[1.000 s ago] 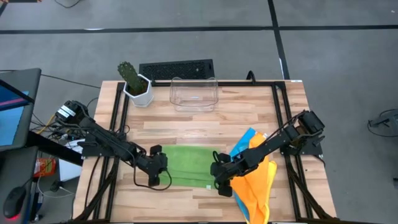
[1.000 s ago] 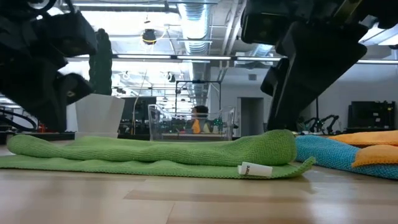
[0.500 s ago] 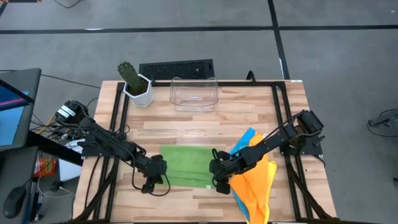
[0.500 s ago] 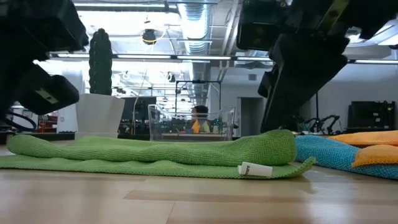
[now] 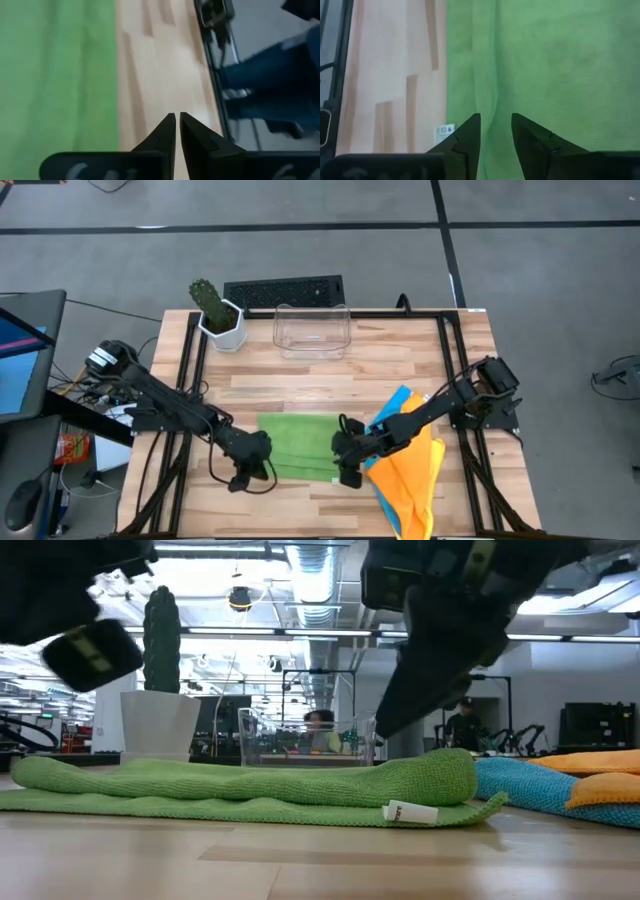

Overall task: Fold microfiber towels
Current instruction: Fold the green towel

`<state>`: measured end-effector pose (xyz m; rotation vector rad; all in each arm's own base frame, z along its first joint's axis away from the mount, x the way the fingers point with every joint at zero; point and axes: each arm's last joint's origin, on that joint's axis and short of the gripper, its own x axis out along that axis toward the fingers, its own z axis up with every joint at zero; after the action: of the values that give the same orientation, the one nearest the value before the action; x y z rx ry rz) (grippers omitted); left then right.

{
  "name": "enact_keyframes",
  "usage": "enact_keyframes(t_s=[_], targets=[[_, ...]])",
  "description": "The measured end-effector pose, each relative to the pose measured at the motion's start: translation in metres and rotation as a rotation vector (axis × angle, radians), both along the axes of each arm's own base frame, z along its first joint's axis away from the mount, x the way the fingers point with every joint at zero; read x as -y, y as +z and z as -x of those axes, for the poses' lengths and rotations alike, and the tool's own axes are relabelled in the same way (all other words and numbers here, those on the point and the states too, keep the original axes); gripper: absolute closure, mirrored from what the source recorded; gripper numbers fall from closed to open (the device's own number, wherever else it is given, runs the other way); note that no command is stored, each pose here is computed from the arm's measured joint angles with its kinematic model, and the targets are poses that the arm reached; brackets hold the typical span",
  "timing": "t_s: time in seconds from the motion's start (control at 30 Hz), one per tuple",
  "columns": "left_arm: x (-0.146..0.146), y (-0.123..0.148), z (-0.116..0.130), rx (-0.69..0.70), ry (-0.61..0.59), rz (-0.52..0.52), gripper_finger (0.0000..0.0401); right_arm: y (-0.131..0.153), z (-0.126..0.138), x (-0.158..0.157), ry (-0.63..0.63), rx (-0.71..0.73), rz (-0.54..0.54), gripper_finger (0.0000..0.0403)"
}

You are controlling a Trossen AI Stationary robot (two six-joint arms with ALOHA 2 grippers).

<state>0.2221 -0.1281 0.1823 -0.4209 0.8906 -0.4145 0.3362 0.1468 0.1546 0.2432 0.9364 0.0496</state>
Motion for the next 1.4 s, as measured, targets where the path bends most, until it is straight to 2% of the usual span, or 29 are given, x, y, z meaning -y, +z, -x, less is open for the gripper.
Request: enact_keyframes(t_s=[0.2,0.3,0.6,1.0,1.17,1.4], targets=[[-0.021,0.000,-0.006,0.092,0.183,-0.221,0.0385,-0.007,-0.004,-0.001,-0.006,0.009,-0.010,0.0269],[-0.032,-0.004,-0.010,0.087,0.221,-0.246,0.0385,-0.013,-0.005,-0.003,-0.023,-0.005,-0.027,0.0270],[-0.051,-0.003,-0.018,0.120,0.229,-0.324,0.0385,-0.020,-0.006,-0.003,-0.045,-0.022,-0.032,0.0270],[-0.067,-0.020,-0.013,0.099,0.235,-0.304,0.0385,-0.028,-0.008,-0.009,-0.026,-0.036,-0.085,0.0280],[-0.071,-0.032,-0.004,0.052,0.248,-0.307,0.0385,-0.022,-0.011,-0.014,0.016,-0.034,-0.128,0.0285],[-0.072,-0.038,0.000,0.045,0.257,-0.303,0.0385,-0.013,-0.009,-0.032,0.098,-0.003,-0.127,0.0285]])
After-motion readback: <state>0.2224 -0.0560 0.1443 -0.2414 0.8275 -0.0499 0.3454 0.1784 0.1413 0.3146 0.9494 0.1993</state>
